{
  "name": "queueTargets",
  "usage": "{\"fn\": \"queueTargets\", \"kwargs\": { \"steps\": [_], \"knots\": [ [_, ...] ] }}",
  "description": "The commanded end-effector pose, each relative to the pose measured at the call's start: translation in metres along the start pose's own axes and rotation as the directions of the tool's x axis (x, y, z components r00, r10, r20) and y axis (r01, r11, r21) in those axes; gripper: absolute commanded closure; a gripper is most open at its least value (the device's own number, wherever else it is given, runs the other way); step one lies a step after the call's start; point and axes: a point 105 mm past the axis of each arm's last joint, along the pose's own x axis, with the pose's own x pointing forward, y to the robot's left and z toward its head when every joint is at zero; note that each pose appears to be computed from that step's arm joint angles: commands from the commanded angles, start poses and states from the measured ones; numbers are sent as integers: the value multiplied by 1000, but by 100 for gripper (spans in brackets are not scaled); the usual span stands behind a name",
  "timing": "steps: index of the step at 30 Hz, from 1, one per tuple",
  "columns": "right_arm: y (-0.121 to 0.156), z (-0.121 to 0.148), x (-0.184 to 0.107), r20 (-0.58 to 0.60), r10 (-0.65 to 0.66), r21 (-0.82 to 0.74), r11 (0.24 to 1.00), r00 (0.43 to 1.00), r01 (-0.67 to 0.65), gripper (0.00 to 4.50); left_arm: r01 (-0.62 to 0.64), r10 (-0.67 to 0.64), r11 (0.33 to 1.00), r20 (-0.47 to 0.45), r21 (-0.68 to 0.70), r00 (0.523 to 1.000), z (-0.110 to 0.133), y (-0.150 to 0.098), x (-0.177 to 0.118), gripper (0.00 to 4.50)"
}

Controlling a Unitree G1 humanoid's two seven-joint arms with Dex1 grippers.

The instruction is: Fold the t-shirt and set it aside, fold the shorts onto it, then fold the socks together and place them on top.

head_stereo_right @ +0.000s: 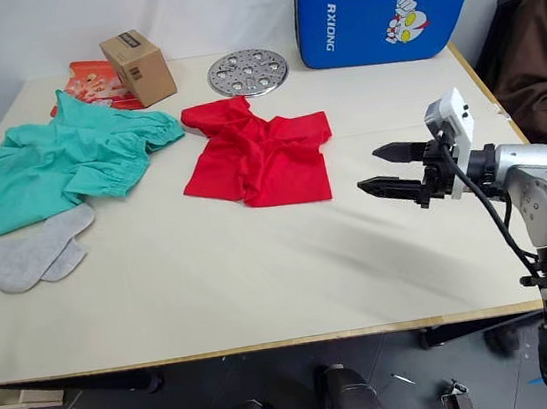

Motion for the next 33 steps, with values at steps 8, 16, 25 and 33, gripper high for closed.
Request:
{"fn": "queueTargets", "kwargs": {
  "steps": [8, 16, 25, 33],
  "knots": [
    [8, 8, -1, 16, -2, -53, 999, 1000, 2, 2, -12, 11, 1000, 5, 24, 1000, 4, 5, 6, 0],
    [8, 6, -6, 21, -44, -63, 997, 999, 45, 2, 38, -38, 999, 13, 39, 999, 11, 0, 19, 0],
    [17, 3, 8, -21, -39, -138, 990, 999, 35, 2, 408, -407, 907, -30, 101, 913, 25, -78, 54, 0],
    [15, -14, 55, -111, -46, -174, 984, 993, 26, 2, 757, -744, 604, -166, 247, 648, 45, -179, 120, 0]
  ]
}}
